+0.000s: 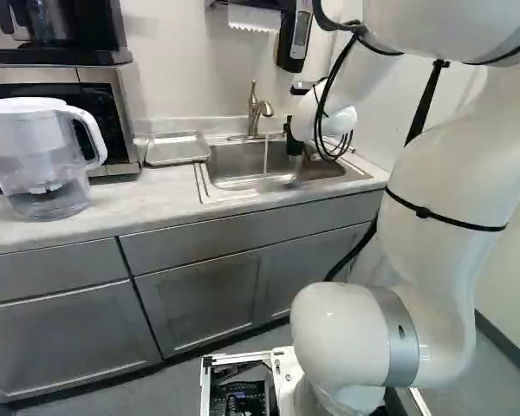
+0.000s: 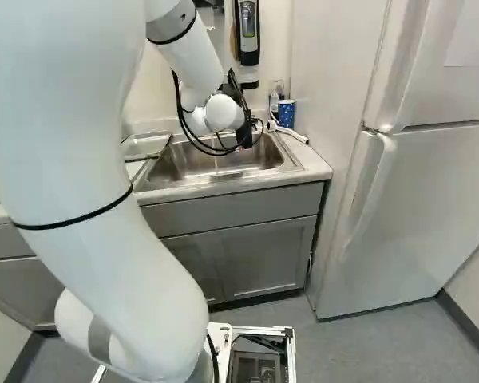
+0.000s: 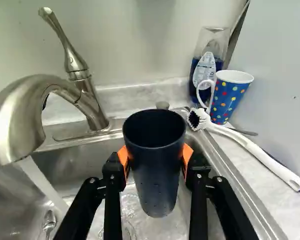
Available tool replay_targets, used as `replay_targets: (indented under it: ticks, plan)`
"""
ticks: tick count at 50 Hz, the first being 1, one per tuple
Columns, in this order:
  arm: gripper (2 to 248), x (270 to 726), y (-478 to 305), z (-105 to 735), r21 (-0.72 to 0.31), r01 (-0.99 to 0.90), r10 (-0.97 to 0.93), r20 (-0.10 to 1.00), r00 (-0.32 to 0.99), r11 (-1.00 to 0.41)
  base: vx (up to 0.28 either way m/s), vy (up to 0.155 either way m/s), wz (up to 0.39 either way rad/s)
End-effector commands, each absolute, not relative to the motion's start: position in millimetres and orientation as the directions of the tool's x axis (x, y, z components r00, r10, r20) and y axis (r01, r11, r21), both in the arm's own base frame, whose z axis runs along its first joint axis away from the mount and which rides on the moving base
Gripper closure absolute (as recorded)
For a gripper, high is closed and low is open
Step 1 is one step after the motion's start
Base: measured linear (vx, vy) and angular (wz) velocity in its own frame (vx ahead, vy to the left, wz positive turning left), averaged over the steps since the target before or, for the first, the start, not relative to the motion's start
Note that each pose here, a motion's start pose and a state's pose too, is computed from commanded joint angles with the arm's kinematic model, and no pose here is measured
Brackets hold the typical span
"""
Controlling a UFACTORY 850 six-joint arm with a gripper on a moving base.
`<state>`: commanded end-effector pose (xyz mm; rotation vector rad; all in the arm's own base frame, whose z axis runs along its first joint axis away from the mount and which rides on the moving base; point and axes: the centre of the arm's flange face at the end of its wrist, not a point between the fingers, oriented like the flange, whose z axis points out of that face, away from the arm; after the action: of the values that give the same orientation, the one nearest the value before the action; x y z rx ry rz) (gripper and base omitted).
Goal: Rinse the cup and place it in the tray
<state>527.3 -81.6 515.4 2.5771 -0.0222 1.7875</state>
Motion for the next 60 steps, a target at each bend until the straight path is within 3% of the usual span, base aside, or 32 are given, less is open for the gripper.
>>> replay_targets:
  ticks: [60]
  plan:
    - [129, 505, -40, 493, -0.048, 0.026, -0.034, 0.924, 0.38, -0.999, 0.0, 0.0, 0.0]
